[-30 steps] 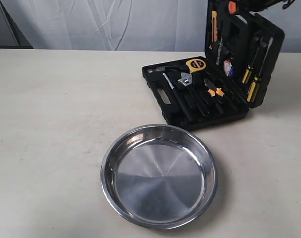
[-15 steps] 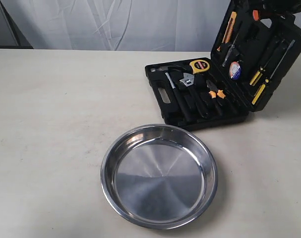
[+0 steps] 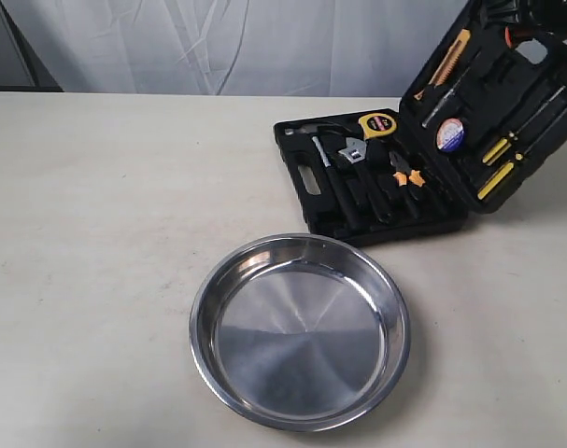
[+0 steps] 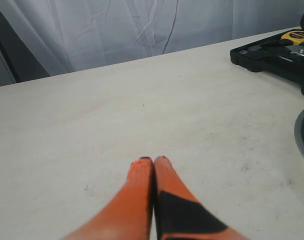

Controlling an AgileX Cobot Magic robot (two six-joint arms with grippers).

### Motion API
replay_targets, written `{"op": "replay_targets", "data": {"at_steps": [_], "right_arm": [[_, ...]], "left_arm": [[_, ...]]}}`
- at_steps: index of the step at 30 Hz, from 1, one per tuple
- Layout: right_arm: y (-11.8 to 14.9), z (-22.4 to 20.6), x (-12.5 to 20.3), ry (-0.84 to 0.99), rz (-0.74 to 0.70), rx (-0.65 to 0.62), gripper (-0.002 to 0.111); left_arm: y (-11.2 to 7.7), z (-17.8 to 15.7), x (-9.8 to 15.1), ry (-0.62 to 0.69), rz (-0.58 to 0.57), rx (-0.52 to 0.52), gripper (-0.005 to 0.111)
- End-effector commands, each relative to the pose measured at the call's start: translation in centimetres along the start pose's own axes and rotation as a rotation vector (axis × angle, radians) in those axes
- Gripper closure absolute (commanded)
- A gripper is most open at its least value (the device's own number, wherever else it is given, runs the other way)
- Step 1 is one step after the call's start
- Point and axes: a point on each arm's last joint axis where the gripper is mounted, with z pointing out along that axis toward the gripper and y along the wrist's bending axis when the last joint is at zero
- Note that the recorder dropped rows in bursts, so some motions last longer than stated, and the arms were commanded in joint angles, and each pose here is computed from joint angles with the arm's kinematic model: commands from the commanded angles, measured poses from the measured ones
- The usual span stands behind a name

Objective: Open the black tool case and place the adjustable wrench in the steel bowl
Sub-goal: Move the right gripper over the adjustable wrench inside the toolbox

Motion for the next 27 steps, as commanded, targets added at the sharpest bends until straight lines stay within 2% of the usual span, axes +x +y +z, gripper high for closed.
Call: {"op": "replay_targets", "data": {"at_steps": [1,8,10,12,15,16,21,24,27], "right_arm": [[0.2,-1.0,-0.3,-0.014,0.048,-0.029,0.050],[1.5,-1.5,-0.9,-0.047,0.064,-0.077,0.050],[2.3,-1.3,-1.1,-0.063,0.121,-0.145,0.052],[3.4,-0.5,-1.2,-0.074,0.142,-0.242,0.066],[6.3,1.5,-0.7,-0.066,0.106,-0.448,0.102],[7.4,2.2,-0.4,-0.056,0.098,-0.515,0.108],[12.5,5.2,1.2,-0.011,0.074,-0.739,0.107],[14.8,6.1,2.4,0.016,-0.015,-0.872,0.107],[16.6,6.0,4.0,0.155,-0.150,-1.017,0.107]], "left_arm": [[0.0,0.0,-0.1,-0.016,-0.006,0.002,0.106],[0.0,0.0,-0.1,-0.016,-0.006,0.002,0.106],[0.0,0.0,-0.1,-0.016,-0.006,0.002,0.106],[0.0,0.0,-0.1,-0.016,-0.006,0.002,0.106],[0.0,0.0,-0.1,-0.016,-0.006,0.002,0.106],[0.0,0.0,-0.1,-0.016,-0.006,0.002,0.106],[0.0,0.0,-0.1,-0.016,-0.006,0.002,0.106],[0.0,0.0,-0.1,-0.016,-0.006,0.002,0.106],[0.0,0.0,-0.1,-0.016,-0.006,0.002,0.106]]}}
